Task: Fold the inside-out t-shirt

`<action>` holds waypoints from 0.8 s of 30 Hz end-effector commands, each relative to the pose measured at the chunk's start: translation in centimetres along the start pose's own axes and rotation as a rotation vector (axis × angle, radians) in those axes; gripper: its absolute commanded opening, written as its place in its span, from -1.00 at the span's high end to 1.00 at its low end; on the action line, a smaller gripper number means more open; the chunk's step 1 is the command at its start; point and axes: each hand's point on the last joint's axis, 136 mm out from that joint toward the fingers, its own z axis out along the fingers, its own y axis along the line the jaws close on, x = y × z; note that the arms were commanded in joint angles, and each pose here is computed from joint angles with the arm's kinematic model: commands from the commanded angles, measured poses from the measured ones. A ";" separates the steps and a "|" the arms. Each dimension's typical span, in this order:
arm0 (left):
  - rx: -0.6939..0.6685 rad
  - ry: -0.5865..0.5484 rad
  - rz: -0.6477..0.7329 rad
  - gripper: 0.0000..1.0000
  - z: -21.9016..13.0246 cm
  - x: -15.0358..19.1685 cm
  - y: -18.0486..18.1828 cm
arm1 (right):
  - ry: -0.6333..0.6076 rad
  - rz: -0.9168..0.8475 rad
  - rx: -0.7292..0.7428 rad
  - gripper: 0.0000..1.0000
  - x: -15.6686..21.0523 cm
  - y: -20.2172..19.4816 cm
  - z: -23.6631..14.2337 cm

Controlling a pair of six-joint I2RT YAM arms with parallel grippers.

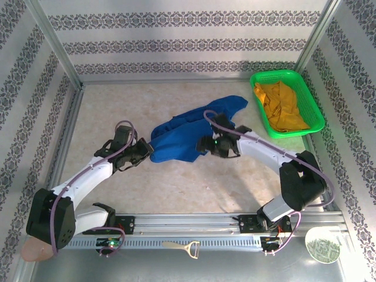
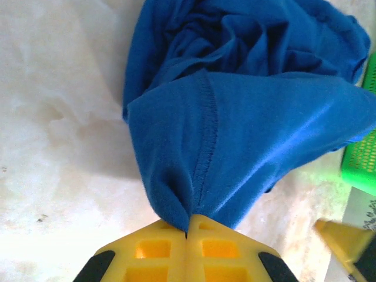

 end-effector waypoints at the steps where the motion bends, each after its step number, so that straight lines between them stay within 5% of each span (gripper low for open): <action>1: -0.008 -0.047 0.030 1.00 -0.2 -0.4 0.3 | -0.038 0.106 -0.102 -0.42 0.6 1.2 1.0; 16: 0.022 -0.096 0.082 1.00 -2.9 -2.0 -2.9 | 0.002 0.079 -0.090 -0.12 -0.4 5.5 6.8; 19: 0.043 -0.113 0.081 1.00 -3.6 -2.5 -3.8 | 0.002 0.093 -0.076 0.33 -1.0 5.2 7.5; 21: 0.059 -0.128 0.079 1.00 -4.2 -2.9 -4.6 | -0.014 0.097 -0.078 0.94 -1.5 4.8 6.9; 24: 0.088 -0.156 0.076 1.00 -5.2 -3.7 -5.7 | -0.087 0.096 -0.090 1.00 -2.8 4.2 3.1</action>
